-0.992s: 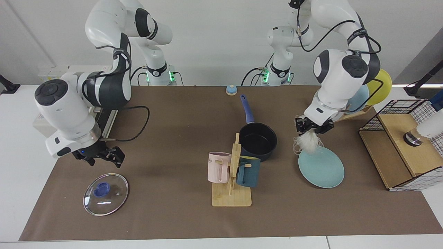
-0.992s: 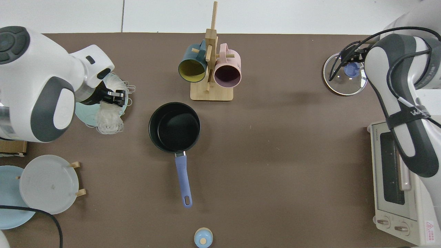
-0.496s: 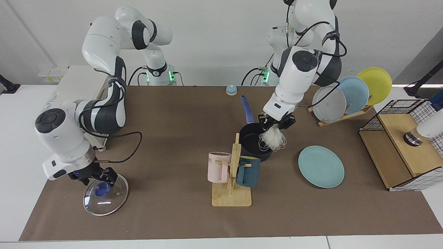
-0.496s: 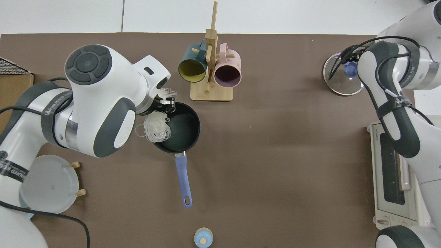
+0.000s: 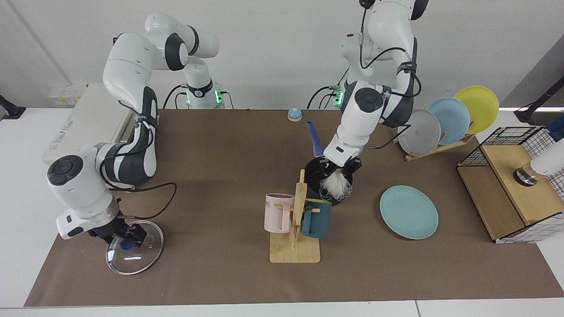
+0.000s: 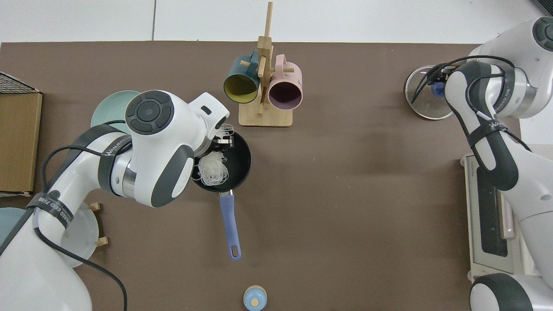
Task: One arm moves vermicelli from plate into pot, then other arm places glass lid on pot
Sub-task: 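Release the vermicelli into the pot while the right gripper lifts the lid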
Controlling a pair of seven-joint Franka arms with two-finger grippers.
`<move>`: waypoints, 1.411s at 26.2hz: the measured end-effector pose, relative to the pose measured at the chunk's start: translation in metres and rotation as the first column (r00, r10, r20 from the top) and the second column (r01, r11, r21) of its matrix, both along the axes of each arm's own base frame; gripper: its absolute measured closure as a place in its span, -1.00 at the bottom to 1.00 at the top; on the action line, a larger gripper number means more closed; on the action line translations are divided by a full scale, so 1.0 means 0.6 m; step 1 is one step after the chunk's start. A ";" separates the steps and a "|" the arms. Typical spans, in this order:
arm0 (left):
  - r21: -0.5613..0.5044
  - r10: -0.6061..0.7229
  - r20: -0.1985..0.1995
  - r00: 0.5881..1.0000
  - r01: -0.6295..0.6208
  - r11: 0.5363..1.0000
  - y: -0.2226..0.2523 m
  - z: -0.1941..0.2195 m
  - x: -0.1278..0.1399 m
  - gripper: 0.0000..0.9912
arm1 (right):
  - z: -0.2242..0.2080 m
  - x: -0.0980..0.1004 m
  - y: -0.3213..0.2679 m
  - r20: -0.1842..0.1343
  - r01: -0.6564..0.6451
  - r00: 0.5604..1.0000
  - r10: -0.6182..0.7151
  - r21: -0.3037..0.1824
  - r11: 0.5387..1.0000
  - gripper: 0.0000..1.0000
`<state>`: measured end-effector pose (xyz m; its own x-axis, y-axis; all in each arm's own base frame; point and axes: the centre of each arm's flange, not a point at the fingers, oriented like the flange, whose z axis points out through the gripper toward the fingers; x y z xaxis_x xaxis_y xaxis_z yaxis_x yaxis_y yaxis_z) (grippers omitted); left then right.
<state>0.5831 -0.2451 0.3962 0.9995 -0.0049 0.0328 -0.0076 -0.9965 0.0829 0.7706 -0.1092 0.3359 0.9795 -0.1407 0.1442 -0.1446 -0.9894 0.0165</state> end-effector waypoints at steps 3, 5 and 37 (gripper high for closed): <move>0.018 0.004 0.020 1.000 -0.004 1.000 0.000 -0.014 -0.001 0.21 | -0.014 -0.003 -0.005 0.000 0.007 1.000 -0.007 0.006 1.000 -1.00; 0.040 0.008 0.034 0.999 -0.010 0.999 0.000 -0.026 -0.003 0.21 | -0.021 -0.005 -0.007 -0.003 0.009 1.000 -0.009 0.012 1.000 -1.00; 0.081 0.024 0.046 0.999 -0.027 0.996 -0.053 -0.072 -0.047 0.21 | 0.034 -0.002 0.005 0.056 -0.088 0.995 0.087 0.019 0.996 -0.23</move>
<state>0.5551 -0.2771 0.3531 0.9968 0.0161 0.0783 0.0161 -0.9999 0.0011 0.7692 -0.1061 0.3564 0.9788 -0.0583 0.1965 -0.0573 -0.9983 -0.0106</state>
